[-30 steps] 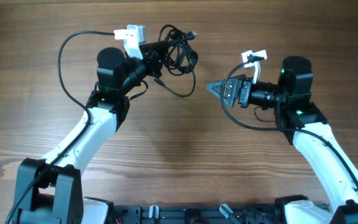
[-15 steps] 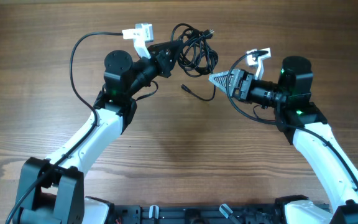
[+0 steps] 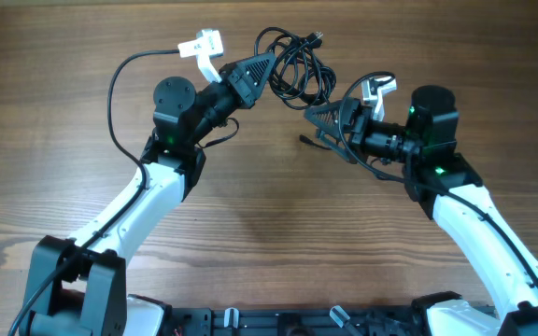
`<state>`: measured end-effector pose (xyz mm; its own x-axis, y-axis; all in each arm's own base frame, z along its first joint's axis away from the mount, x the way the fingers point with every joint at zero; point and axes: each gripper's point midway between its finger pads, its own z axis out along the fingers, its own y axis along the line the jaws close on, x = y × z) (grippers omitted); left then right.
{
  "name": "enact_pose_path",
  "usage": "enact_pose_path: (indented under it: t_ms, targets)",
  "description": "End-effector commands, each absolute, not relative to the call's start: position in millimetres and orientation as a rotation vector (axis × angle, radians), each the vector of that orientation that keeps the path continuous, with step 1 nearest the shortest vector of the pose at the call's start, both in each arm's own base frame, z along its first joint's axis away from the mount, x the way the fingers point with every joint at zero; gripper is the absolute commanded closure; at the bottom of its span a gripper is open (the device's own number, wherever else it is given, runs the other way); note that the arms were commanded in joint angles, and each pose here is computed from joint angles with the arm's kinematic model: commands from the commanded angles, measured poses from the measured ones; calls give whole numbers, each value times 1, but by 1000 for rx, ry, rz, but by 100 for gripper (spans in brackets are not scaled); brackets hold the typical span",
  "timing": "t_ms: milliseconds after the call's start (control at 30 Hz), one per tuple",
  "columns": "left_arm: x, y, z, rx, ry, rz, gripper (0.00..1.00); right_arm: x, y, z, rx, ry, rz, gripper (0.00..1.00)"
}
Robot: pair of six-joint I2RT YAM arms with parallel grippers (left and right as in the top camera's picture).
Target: Untangle cables
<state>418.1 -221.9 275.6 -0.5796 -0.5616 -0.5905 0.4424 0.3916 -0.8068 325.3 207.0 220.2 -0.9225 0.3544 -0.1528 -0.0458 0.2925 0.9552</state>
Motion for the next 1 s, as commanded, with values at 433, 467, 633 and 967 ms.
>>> enact_pose_path:
  t_ms: [433, 467, 633, 967]
  targets:
    - [401, -257, 289, -162, 1702, -1453, 96, 358, 199, 228, 547, 2121, 1565, 40]
    - [402, -257, 290, -175, 1697, -1445, 96, 359, 199, 228, 551, 2119, 1560, 41]
    - [401, -259, 290, -217, 1704, -1486, 96, 366, 193, 225, 604, 2101, 1514, 51]
    - [405, -255, 290, -295, 1698, -1505, 96, 361, 201, 219, 816, 2124, 1590, 55]
